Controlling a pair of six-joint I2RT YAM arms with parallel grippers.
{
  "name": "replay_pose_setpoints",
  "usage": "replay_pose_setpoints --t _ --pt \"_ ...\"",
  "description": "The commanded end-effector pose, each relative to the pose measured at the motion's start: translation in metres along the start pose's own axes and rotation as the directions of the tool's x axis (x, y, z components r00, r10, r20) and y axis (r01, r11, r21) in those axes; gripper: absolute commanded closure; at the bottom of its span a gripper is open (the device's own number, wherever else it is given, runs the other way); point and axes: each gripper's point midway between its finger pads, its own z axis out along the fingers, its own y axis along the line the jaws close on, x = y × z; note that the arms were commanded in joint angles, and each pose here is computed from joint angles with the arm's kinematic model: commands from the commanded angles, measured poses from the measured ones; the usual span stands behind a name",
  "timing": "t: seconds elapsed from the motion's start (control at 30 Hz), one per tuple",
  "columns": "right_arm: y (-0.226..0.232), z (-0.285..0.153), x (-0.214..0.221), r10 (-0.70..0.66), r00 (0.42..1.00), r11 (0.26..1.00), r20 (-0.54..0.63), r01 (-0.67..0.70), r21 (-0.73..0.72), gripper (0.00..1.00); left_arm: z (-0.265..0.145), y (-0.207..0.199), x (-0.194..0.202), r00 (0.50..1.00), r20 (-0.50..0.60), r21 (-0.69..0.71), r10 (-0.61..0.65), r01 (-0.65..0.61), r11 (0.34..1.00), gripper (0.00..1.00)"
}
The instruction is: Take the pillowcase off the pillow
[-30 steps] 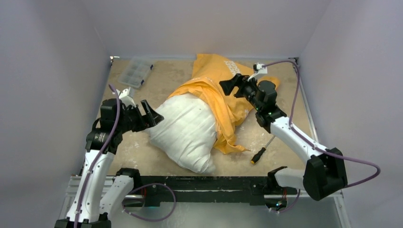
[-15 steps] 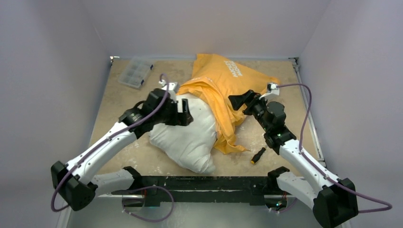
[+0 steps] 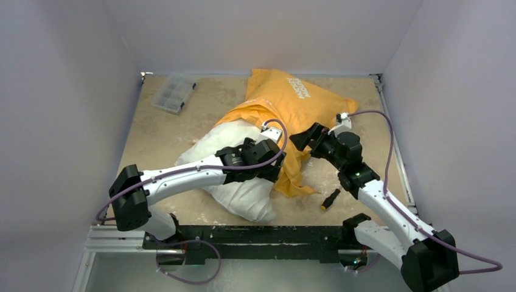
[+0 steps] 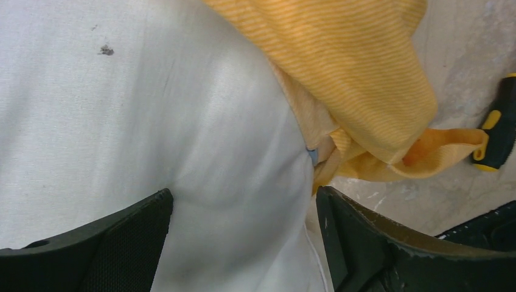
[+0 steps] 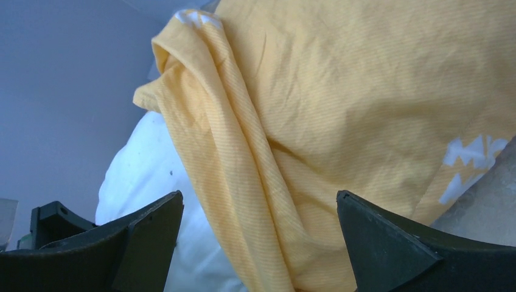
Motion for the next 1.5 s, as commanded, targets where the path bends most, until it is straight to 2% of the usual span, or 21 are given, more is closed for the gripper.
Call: replay_pose_setpoints --t 0.0,0.2,0.3,0.37,0.43,0.57,0.6,0.67,0.77,0.9,0.93,1.07,1.1,1.2,1.23,1.47 --pt "-0.007 -0.002 0.020 0.031 0.997 0.999 -0.077 -0.030 0.015 0.01 0.013 0.020 0.003 0.999 0.052 -0.105 -0.008 0.014 0.994 0.13" --pt "-0.014 0.001 0.032 0.025 0.992 0.999 -0.124 -0.022 0.031 0.01 0.041 0.031 0.039 0.999 -0.024 -0.181 0.025 -0.028 0.983 0.17" --pt "-0.012 -0.001 0.035 0.027 0.991 0.999 -0.128 -0.024 0.022 0.01 0.051 0.034 0.048 0.999 -0.034 -0.199 0.028 -0.034 0.979 0.23" --pt "-0.007 -0.003 0.037 0.019 0.991 1.000 -0.135 -0.018 0.006 0.01 0.054 0.034 0.050 0.999 -0.026 -0.197 0.025 -0.029 0.980 0.32" --pt "-0.003 -0.004 0.043 0.005 0.989 1.000 -0.151 -0.006 -0.011 0.01 0.055 0.031 0.050 1.000 -0.017 -0.177 0.022 -0.025 0.984 0.47" --pt "0.011 0.002 0.072 0.010 0.977 1.000 -0.215 -0.016 -0.027 0.01 0.051 0.028 0.047 1.000 0.003 -0.149 0.008 -0.008 0.989 0.95" --pt "0.016 0.004 0.081 0.009 0.971 0.999 -0.239 -0.018 -0.039 0.01 0.050 0.027 0.046 1.000 0.008 -0.141 0.000 0.001 0.990 1.00" --pt "0.021 0.009 0.095 0.021 0.963 0.999 -0.268 -0.031 -0.033 0.02 0.047 0.026 0.044 1.000 0.020 -0.121 -0.012 0.015 0.993 1.00" --pt "0.005 0.020 0.109 0.054 0.960 0.998 -0.276 -0.041 0.050 0.05 0.038 0.027 0.042 0.999 0.032 -0.104 -0.030 0.033 0.994 1.00" --pt "-0.009 0.027 0.115 0.077 0.958 0.992 -0.275 -0.047 0.113 0.20 0.017 0.040 0.034 0.996 0.077 -0.114 -0.047 0.056 0.992 1.00" --pt "-0.008 0.027 0.114 0.078 0.959 0.993 -0.272 -0.050 0.110 0.27 0.011 0.045 0.031 0.995 0.090 -0.121 -0.050 0.061 0.991 1.00" --pt "-0.005 0.024 0.102 0.106 0.967 0.988 -0.230 -0.077 0.133 0.78 -0.006 0.070 0.028 0.989 0.123 -0.172 -0.081 0.101 0.980 1.00" --pt "-0.006 0.023 0.098 0.112 0.970 0.986 -0.215 -0.081 0.146 0.86 -0.009 0.077 0.028 0.988 0.125 -0.180 -0.094 0.116 0.977 1.00" --pt "-0.012 0.023 0.083 0.114 0.981 0.976 -0.155 -0.082 0.202 0.98 -0.019 0.095 0.033 0.981 0.129 -0.184 -0.147 0.169 0.968 1.00" --pt "-0.015 0.023 0.078 0.123 0.983 0.970 -0.134 -0.091 0.225 1.00 -0.024 0.100 0.033 0.976 0.141 -0.178 -0.166 0.190 0.966 1.00" --pt "-0.048 0.018 0.013 0.171 0.981 0.937 0.093 -0.191 0.293 1.00 -0.076 0.135 0.026 0.927 0.247 -0.149 -0.281 0.323 0.935 1.00"
